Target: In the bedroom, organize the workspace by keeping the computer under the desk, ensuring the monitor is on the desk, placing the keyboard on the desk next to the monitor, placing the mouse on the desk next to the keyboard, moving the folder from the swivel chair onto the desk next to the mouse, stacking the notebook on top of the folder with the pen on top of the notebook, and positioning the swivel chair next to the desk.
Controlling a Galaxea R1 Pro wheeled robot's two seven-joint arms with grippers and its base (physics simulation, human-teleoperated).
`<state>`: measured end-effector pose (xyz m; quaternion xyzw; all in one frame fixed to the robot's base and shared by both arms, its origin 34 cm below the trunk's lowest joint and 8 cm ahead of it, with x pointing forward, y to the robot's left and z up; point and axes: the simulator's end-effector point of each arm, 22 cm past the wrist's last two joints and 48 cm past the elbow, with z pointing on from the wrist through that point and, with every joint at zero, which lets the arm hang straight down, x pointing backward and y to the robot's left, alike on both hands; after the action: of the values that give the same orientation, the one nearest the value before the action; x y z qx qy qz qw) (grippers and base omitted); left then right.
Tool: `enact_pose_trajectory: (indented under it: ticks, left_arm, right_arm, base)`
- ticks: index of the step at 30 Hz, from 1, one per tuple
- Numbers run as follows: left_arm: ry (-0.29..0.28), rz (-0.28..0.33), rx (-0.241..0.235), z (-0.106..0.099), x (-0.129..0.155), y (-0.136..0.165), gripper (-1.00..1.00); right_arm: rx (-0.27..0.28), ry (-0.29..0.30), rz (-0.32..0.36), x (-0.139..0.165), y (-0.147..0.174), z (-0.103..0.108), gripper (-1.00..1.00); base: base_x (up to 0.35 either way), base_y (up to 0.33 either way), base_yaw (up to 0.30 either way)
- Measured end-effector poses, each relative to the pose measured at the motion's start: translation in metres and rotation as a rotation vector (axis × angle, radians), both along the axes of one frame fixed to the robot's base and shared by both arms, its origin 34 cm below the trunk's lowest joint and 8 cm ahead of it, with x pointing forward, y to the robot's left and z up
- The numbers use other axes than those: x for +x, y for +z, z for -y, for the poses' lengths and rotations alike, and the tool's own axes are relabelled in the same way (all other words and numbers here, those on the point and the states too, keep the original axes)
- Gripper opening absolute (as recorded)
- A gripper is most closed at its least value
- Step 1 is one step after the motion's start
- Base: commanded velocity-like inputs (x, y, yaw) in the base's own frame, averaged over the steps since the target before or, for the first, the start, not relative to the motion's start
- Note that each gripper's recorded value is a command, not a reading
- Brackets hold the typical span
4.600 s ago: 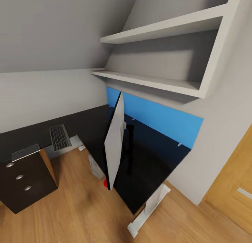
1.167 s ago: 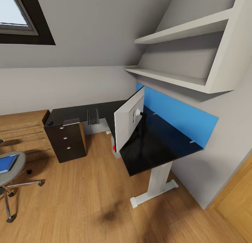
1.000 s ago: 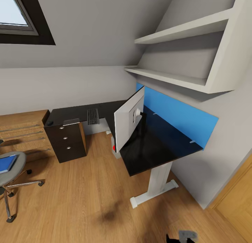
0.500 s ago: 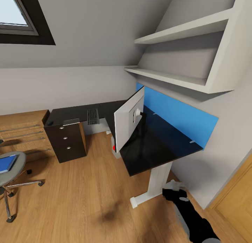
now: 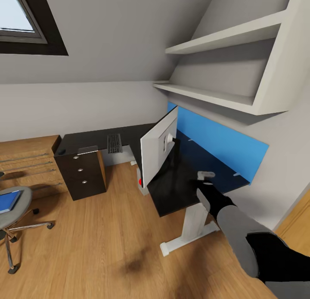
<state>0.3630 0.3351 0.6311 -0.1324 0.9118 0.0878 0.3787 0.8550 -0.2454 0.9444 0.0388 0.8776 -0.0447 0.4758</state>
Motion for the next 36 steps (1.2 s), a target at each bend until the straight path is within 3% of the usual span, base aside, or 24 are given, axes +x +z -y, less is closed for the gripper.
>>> enact_pose_trajectory:
  ticks: [6, 9, 18, 36]
  left_arm:
    - [0.002, 0.001, 0.002, -0.001, 0.000, 0.000, 1.00]
    - [0.002, 0.001, 0.002, -0.001, 0.000, 0.000, 1.00]
    - [0.008, 0.003, 0.003, -0.003, 0.000, 0.001, 1.00]
    - [0.014, 0.008, 0.004, -0.003, 0.001, 0.002, 1.00]
  right_arm:
    - [0.025, 0.019, 0.170, 0.026, 0.045, -0.025, 1.00]
    - [0.032, 0.020, 0.216, 0.029, 0.052, -0.029, 1.00]
    - [0.015, 0.038, 0.280, 0.015, 0.027, -0.033, 1.00]
    - [-0.026, 0.081, 0.319, 0.012, 0.027, -0.037, 1.00]
  base:
    - [0.000, 0.000, 0.000]
    - [0.000, 0.000, 0.000]
    - [0.070, 0.000, 0.000]
    - [0.272, 0.034, 0.000]
